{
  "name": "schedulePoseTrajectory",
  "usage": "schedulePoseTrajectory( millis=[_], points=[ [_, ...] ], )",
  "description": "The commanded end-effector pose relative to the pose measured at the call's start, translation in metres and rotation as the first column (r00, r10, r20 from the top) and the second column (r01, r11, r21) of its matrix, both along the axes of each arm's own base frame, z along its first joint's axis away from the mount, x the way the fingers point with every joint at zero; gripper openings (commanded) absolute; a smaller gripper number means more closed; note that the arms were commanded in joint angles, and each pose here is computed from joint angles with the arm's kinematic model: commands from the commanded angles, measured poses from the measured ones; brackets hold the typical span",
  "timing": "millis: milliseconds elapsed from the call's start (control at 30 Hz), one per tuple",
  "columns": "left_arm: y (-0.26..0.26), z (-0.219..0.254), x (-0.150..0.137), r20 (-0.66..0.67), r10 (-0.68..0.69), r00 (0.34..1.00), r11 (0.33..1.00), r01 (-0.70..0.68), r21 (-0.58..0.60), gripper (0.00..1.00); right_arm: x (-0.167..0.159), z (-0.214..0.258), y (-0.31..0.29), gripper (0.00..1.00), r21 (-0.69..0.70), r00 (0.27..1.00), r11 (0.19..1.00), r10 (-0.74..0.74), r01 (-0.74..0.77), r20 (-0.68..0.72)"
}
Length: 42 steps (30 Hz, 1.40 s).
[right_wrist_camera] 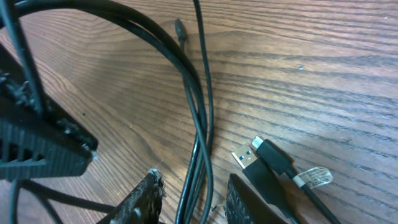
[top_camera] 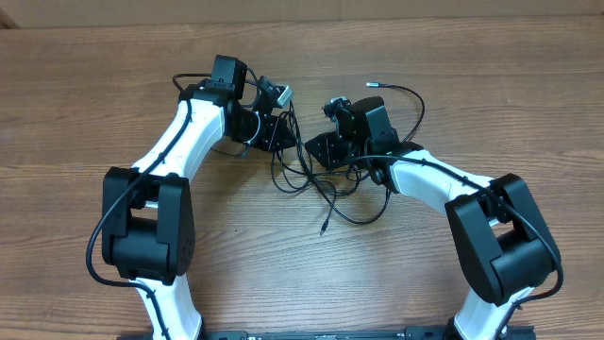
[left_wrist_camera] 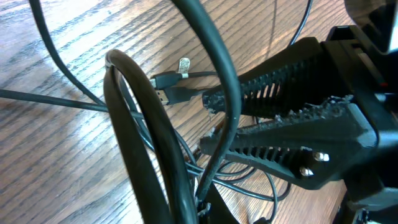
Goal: Untangle cables
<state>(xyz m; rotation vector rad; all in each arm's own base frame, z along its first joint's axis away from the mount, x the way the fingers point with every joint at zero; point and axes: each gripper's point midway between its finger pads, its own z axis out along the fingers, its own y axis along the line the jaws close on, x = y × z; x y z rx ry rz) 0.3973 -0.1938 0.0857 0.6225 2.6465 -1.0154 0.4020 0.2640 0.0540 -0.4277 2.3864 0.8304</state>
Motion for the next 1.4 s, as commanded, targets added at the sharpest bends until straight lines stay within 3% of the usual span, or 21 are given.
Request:
schedulePoseTrajectory(
  millis=[0, 267, 667, 833, 1300, 1367],
  points=[
    [-0.014, 0.016, -0.002, 0.037, -0.048, 0.998, 0.997, 0.05, -0.053, 0.05, 0.004, 0.01, -0.004, 0.33, -0.011, 0.999, 1.0, -0.02, 0.021, 0.038],
    [-0.025, 0.015, -0.008, 0.046, -0.081, 0.996, 0.996, 0.083, -0.039, 0.05, 0.001, -0.015, -0.005, 0.37, -0.031, 1.0, 0.999, -0.022, 0.021, -0.013],
    [-0.022, 0.012, -0.006, 0.052, -0.075, 0.996, 0.997, 0.075, -0.013, 0.05, -0.008, -0.05, 0.002, 0.36, -0.023, 0.994, 1.0, -0.024, 0.022, -0.106],
    [-0.021, 0.01, -0.004, 0.057, -0.071, 0.996, 0.998, 0.071, 0.0, 0.05, -0.008, -0.048, 0.006, 0.19, -0.015, 0.995, 1.0, -0.02, 0.018, -0.099],
    [-0.018, 0.008, -0.003, 0.062, -0.065, 0.996, 0.998, 0.063, 0.022, 0.05, -0.015, -0.05, 0.013, 0.2, -0.021, 0.995, 1.0, -0.001, -0.001, -0.104],
    [-0.018, 0.008, -0.003, 0.062, -0.064, 0.996, 0.998, 0.063, 0.022, 0.05, -0.014, -0.05, 0.012, 0.12, -0.025, 0.995, 1.0, -0.006, 0.003, -0.103]
  ],
)
